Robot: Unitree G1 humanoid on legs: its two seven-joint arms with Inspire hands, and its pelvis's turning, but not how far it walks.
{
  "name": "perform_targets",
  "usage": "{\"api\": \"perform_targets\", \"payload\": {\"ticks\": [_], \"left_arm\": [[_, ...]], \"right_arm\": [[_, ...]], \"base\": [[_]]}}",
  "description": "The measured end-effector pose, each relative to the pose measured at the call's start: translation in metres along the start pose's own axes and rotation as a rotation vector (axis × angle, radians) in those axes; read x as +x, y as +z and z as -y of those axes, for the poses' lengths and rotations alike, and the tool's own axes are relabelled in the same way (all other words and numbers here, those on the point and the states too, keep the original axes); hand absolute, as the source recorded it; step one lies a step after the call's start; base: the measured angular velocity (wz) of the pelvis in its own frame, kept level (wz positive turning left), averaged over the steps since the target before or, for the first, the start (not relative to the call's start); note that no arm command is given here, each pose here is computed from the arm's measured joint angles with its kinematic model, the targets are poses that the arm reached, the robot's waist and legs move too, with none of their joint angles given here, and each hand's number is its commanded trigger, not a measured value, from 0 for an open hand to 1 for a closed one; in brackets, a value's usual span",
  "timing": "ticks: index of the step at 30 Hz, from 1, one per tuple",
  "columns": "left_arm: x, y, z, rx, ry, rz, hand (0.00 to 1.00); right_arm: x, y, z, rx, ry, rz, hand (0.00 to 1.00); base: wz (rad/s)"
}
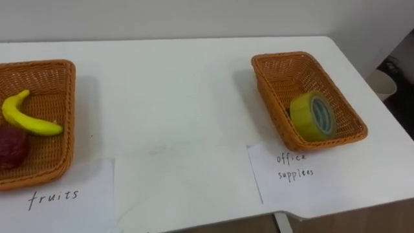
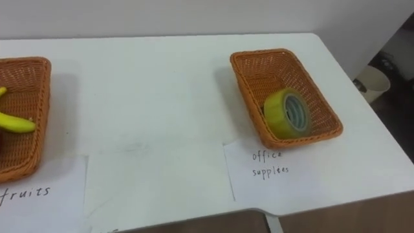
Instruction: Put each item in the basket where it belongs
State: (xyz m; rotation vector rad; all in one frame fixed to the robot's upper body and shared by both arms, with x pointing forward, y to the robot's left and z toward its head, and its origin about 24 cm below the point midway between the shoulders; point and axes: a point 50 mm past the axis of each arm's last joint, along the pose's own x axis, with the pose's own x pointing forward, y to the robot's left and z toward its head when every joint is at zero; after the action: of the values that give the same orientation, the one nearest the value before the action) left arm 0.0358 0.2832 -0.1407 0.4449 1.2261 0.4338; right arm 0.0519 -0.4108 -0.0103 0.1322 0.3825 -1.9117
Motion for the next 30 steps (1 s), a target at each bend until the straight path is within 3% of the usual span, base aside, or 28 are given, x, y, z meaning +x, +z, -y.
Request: {"api": "perform_targets", "payload": {"ticks": [11,16,20,26,30], "left_arm": [[-0.005,-0.015,0.004,-0.002,-0.009,-0.032,0.00],[-0.007,-0.010,0.019,0.003,-0.060,-0.021,0.00],[-0.009,-0.012,0.023,-0.003,-0.086,-0.031,0.00],[-0.011,-0.018,0.039,-0.078,-0.165,-0.075,0.00],[-0.011,-0.019,0.039,-0.081,-0.169,-0.075,0.00]], "right_arm": [[-0.023,-0.093,0.036,-0.107,-0.039,-0.356,0.00],[-0.046,-0.137,0.042,-0.257,0.071,-0.489,0.00],[-0.059,-0.160,0.045,-0.320,0.207,-0.577,0.00],[-0.090,-0.193,0.042,-0.476,0.608,-0.699,0.00],[-0.099,-0.201,0.041,-0.564,0.772,-0.721,0.00]], "base": [[0.02],[0.04],[-0.02],[0.02],[0.12]]}}
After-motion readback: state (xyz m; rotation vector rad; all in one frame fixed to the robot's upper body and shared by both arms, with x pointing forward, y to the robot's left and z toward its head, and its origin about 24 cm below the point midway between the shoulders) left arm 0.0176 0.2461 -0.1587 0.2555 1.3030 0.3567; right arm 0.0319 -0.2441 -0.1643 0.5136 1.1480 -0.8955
